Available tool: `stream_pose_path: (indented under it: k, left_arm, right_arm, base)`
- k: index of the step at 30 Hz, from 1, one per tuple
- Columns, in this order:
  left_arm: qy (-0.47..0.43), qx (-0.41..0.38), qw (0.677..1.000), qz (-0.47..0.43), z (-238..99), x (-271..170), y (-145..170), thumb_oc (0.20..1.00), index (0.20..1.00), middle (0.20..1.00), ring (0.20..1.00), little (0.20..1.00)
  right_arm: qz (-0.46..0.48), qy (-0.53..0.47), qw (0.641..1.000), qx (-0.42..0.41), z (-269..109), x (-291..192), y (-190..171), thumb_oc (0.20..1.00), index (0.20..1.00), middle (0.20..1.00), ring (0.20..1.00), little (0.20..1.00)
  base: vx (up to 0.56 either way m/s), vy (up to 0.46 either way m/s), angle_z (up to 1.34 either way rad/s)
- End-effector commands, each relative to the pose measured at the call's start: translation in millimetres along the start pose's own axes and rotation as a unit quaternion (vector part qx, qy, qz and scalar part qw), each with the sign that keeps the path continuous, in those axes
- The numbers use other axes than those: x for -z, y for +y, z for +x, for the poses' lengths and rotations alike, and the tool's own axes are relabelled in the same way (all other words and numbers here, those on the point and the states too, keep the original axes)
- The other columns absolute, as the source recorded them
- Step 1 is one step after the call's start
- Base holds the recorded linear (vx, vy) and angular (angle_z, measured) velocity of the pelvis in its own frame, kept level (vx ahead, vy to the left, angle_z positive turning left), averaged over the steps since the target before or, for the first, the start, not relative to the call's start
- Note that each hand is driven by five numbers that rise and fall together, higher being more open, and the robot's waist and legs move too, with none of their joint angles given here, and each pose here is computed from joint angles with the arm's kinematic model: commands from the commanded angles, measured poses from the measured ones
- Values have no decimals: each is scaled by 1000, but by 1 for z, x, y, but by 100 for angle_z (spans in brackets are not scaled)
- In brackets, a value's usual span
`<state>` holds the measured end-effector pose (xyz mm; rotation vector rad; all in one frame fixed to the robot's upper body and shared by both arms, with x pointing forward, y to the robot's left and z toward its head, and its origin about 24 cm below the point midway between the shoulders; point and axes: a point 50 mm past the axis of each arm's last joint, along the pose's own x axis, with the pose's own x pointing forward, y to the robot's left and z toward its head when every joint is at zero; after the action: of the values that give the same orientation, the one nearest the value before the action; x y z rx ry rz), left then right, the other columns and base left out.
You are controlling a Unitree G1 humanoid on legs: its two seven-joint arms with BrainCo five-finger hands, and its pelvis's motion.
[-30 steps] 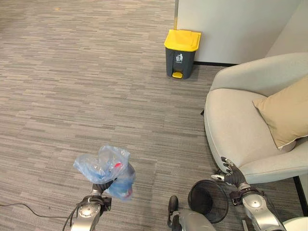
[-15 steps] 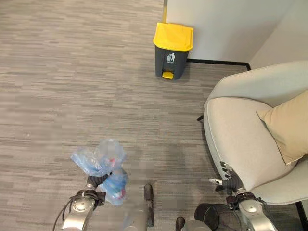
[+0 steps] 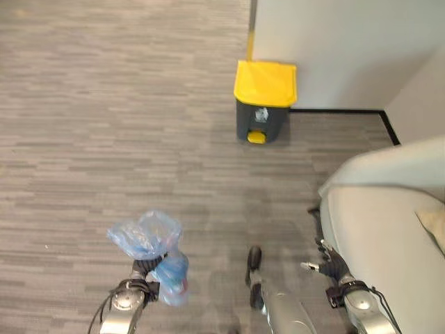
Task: Gather garbage on tea table into small bin, then transfer packed bag to large trash can.
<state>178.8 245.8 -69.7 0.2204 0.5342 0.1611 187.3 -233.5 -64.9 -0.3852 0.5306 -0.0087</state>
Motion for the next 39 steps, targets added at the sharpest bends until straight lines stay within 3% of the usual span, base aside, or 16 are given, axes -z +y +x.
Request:
stream_pose_path:
  k: [1, 11, 28, 39]
  left_arm:
    - [-67, -17, 997, 37, -2, -27, 29, 200, 200, 200, 200, 200]
    - [-68, 5, 997, 36, 3, -30, 17, 200, 200, 200, 200, 200]
    - [-61, -29, 997, 38, -3, -25, 35, 200, 200, 200, 200, 200]
    - [-45, -25, 999, 19, -5, -15, 29, 200, 200, 200, 200, 200]
  right_arm:
    - [8, -55, 998, 21, 5, -22, -13, 1000, 1000, 1000, 1000, 1000]
    - [1, -50, 998, 50, 6, -21, -28, 1000, 1000, 1000, 1000, 1000]
    - [-9, -68, 998, 5, 13, -36, -3, 1000, 1000, 1000, 1000, 1000]
    - [-10, -56, 998, 16, 9, -26, -11, 1000, 1000, 1000, 1000, 1000]
  base:
    - [350, -297, 40]
    - [237, -61, -39]
    - [210, 120, -31]
    - [274, -174, 16]
